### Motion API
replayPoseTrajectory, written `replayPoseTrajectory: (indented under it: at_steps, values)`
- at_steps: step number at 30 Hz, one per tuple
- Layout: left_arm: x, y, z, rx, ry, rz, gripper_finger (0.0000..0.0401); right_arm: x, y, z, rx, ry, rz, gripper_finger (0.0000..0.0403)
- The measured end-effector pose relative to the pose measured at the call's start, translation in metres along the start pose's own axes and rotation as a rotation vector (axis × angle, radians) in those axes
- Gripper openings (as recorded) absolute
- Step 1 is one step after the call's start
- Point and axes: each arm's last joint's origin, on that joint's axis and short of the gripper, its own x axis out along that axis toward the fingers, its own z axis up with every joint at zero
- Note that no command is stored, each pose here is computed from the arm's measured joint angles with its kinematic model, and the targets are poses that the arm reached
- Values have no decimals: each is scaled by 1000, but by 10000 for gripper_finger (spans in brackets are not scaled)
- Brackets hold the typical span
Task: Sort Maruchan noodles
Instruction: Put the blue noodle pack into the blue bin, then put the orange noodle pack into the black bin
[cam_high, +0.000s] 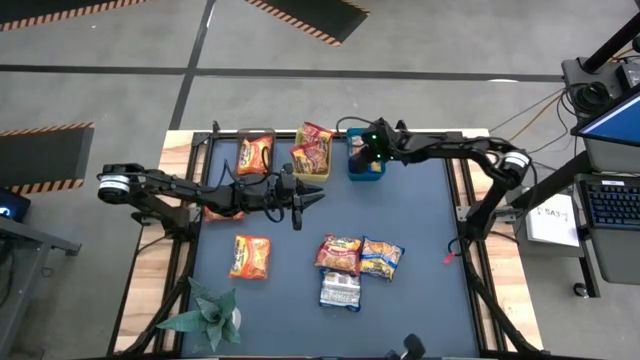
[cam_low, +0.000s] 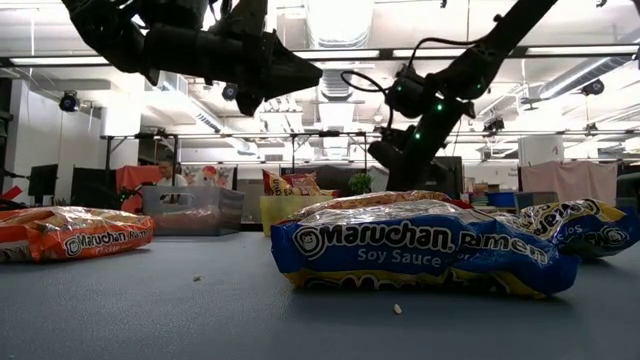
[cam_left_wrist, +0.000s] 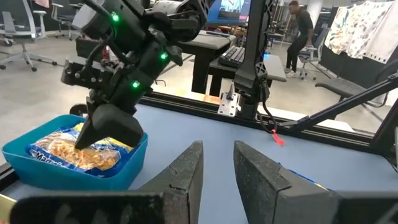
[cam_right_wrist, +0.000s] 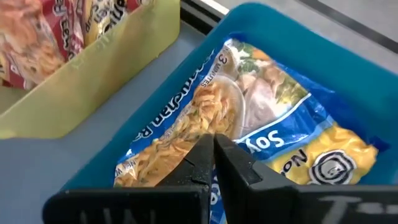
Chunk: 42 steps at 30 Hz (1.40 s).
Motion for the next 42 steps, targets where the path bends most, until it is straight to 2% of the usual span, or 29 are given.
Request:
replayPoseTrajectory:
  at_steps: [5, 10, 13, 16, 19, 21, 23, 25, 27, 36, 42]
  values:
    - [0, 0, 0, -15, 2, 0, 72, -6, 5, 0, -13, -5, 3, 9]
    - [0, 0, -2, -163, 26, 6, 72, -37, 9, 11, -21, -78, 38, 9]
    - [4, 0, -4, -246, 149, 49, 72, -58, 11, 15, -29, -119, 50, 9]
    - [8, -2, -2, -289, 362, 141, 72, -77, 16, 14, -42, -164, 78, 9]
    - [5, -7, 2, -319, 637, 265, 72, -92, 20, 9, -54, -198, 103, 9]
    - [-3, -6, 5, -346, 825, 460, 72, -99, 22, 3, -64, -204, 115, 9]
    - [-15, -2, 3, -306, 1006, 709, 72, -104, 23, -1, -70, -223, 129, 9]
    - [-23, 2, 0, -247, 1109, 919, 72, -108, 25, -5, -69, -257, 148, 9]
    - [-26, 6, -4, -234, 1180, 1044, 72, -108, 25, -10, -56, -288, 164, 9]
    - [-30, 22, -51, -239, 1362, 1220, 73, -101, 23, -21, -41, -293, 169, 9]
    - [-29, 25, -68, -268, 1368, 1235, 73, -101, 23, -21, -45, -298, 169, 9]
